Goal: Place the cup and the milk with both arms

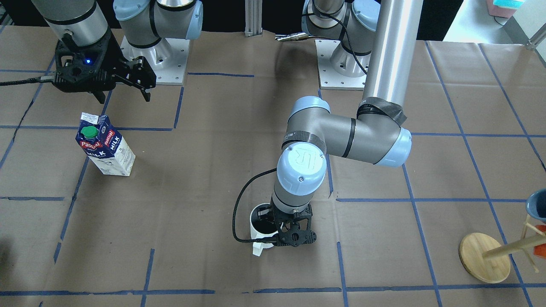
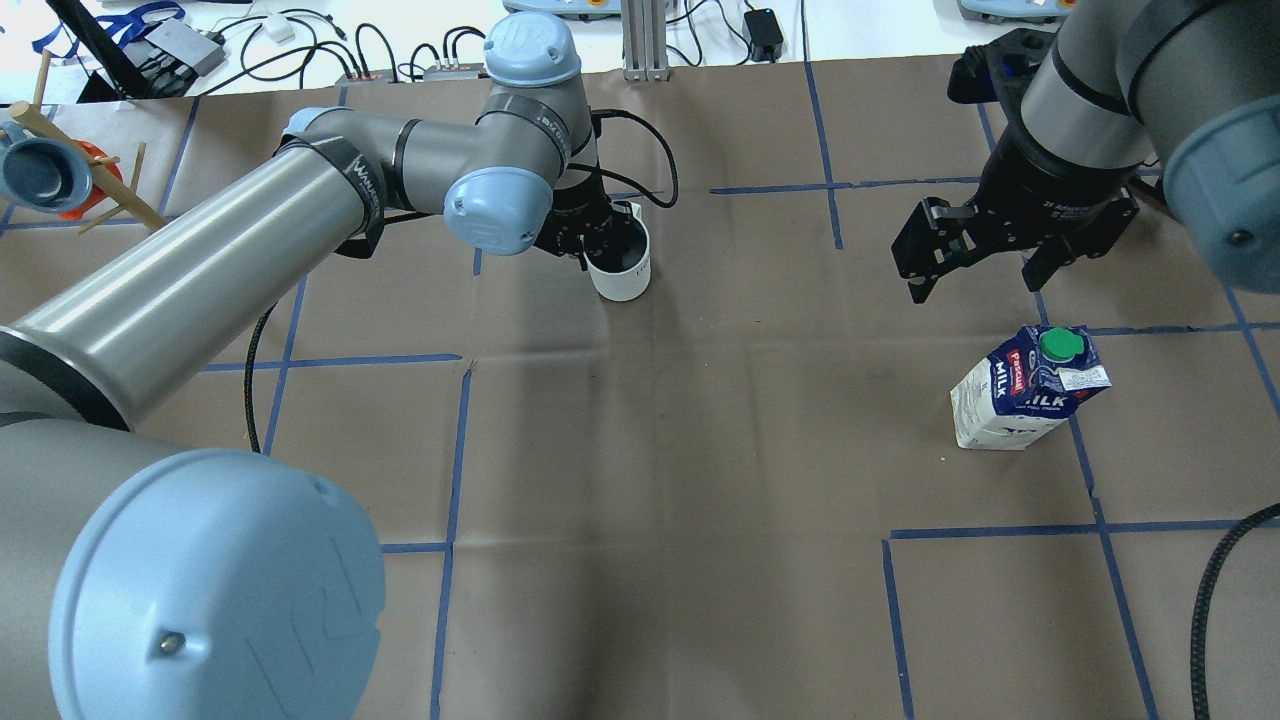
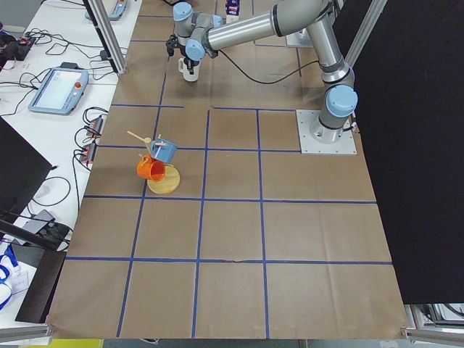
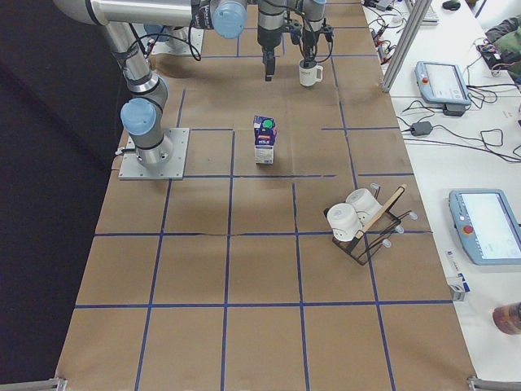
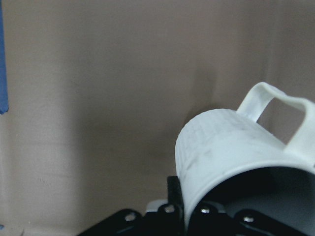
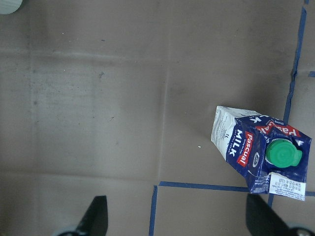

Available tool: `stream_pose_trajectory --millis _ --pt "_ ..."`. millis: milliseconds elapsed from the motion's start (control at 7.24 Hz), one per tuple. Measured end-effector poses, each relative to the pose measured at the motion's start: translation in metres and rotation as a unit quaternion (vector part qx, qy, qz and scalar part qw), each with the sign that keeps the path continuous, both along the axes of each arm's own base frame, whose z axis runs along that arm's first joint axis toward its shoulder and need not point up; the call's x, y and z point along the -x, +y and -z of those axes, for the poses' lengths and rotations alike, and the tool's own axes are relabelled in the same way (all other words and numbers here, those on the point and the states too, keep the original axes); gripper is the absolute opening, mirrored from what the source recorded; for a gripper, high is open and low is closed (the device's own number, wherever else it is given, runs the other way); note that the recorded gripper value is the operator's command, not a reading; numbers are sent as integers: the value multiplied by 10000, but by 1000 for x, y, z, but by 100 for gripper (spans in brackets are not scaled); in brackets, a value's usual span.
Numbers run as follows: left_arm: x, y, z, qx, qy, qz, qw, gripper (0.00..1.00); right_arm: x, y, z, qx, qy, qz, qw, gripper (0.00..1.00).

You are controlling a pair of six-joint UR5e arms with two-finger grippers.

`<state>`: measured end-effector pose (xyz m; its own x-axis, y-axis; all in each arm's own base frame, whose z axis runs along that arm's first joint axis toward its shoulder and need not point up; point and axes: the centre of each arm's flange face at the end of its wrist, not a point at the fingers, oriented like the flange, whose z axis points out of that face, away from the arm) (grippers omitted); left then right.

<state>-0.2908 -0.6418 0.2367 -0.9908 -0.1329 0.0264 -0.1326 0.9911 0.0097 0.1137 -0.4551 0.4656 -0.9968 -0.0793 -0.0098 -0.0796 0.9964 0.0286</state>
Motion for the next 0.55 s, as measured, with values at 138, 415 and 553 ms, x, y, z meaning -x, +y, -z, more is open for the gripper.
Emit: stream_pose_trajectory --millis 138,415,553 --pt "0 2 0 -15 -1 -55 10000 21 0 0 0 3 0 5 10000 100" --pt "-1 5 -1 -21 0 -125 9999 45 0 0 0 4 0 8 10000 100" --pt "-1 5 -1 -26 -1 -137 9999 55 0 0 0 1 1 14 10000 100"
